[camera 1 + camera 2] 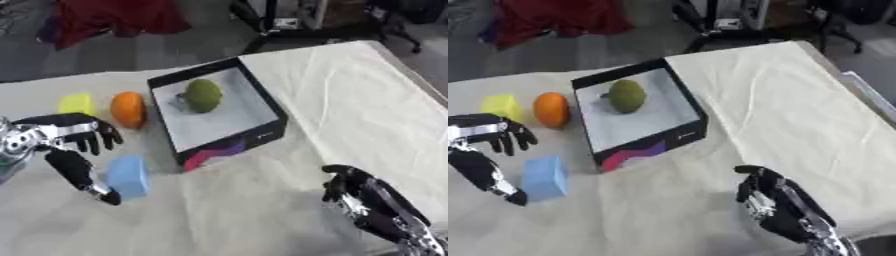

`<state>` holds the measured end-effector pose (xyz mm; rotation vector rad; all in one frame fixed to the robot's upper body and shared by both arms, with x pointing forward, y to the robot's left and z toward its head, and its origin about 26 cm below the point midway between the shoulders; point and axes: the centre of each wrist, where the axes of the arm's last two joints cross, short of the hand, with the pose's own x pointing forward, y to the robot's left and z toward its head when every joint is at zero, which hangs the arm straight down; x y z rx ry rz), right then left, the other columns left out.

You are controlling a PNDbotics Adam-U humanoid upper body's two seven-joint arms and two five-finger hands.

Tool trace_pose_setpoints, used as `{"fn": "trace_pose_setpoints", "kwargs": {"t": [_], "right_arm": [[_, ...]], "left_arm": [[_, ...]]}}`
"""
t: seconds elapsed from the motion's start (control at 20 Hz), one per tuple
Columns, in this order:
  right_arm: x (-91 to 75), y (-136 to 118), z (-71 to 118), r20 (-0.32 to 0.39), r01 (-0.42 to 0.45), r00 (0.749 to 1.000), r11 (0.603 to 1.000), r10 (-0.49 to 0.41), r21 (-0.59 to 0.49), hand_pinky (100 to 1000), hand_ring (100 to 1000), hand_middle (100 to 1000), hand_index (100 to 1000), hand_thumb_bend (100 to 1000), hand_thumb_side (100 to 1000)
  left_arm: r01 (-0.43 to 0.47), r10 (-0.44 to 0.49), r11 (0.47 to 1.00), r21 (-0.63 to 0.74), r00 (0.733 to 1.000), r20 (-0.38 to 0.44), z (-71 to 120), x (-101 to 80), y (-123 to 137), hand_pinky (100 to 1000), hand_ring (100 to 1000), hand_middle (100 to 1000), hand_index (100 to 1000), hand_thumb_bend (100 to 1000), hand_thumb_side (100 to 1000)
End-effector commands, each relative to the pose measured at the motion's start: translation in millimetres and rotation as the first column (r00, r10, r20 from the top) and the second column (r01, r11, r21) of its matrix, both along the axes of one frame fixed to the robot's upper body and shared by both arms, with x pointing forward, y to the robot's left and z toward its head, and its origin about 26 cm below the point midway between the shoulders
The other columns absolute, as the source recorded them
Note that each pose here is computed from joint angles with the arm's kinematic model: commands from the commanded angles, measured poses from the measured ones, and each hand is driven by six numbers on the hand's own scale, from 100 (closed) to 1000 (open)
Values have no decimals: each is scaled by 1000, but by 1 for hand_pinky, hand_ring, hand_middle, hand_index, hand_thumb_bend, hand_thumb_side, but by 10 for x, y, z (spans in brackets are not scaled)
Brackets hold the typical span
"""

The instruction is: Pick up objects on the table and place them in the box.

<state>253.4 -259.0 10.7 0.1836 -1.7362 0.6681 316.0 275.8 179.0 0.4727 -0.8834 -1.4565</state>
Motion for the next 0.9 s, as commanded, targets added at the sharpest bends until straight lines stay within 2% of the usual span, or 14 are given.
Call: {"fn": "trace_pose_setpoints", "kwargs": {"t": [0.05, 0.2, 0.5, 0.9], "right_arm": [[27, -32, 73, 25, -2, 1000, 1000, 2, -14, 823, 547, 486, 823, 100, 470], [26, -32, 72, 25, -3, 1000, 1000, 3, -14, 823, 547, 486, 823, 100, 470], [24, -32, 70, 24, -3, 1000, 1000, 3, -13, 823, 547, 486, 823, 100, 470], [24, -28, 68, 23, -3, 1000, 1000, 3, -11, 823, 547, 486, 822, 100, 470]], "left_arm": [[-156, 163, 986, 59, 976, -142, 146, -7, 44, 740, 695, 718, 849, 862, 356], [-158, 168, 984, 87, 978, -122, 155, -12, 32, 746, 704, 727, 854, 853, 356], [-137, 152, 984, 110, 978, -140, 131, -9, -6, 743, 703, 727, 853, 842, 347], [-125, 143, 984, 127, 979, -148, 10, 24, -55, 732, 690, 714, 844, 815, 337]]}}
